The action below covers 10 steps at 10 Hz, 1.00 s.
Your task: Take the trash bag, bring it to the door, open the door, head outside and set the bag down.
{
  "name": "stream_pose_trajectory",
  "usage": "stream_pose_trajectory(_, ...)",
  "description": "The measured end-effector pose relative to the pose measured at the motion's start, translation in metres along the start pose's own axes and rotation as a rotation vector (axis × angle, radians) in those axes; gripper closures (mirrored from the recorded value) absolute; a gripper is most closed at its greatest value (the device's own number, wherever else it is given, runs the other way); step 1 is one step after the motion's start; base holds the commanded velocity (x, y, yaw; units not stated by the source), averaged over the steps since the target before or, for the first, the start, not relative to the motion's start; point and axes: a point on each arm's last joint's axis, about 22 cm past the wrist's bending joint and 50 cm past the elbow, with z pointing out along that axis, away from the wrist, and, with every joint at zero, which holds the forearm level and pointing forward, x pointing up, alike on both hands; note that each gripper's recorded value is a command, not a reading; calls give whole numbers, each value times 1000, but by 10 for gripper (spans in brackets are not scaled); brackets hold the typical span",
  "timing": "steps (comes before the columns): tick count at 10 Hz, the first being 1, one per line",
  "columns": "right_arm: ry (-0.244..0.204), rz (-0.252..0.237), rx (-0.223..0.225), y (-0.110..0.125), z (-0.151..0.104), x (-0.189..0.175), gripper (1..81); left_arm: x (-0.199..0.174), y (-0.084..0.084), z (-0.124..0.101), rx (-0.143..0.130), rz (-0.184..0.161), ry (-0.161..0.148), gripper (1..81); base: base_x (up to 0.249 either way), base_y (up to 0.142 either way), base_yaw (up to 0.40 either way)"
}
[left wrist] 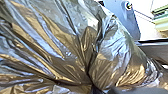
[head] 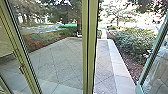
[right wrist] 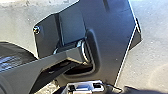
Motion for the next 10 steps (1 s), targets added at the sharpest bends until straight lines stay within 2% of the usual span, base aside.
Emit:
stream_pose_trajectory(2,8,24,-33,20,8,-19,10,7,-6,3,27,9,7,811,0,0,0)
stream_pose_trajectory(3,14,32,-49,20,21,-30,10,10,-13,4,52,13,11,811,0,0,0)
stream_pose_trajectory(5,36,22,-47,-2,45,-32,10,12,-21,7,89,14,13,811,0,0,0)
stream_pose_trajectory(6,49,17,-66,0,52,-35,10,12,-19,9,96,17,13,811,0,0,0)
stream_pose_trajectory(8,66,12,-134,16,59,-42,10,12,-18,10,97,18,13,811,0,0,0)
stream_pose_trajectory(9,79,6,-135,6,66,-42,10,12,-19,9,99,18,13,811,0,0,0)
stream_pose_trajectory(10,91,-6,-104,-21,77,-44,10,12,-18,10,98,18,13,811,0,0,0)
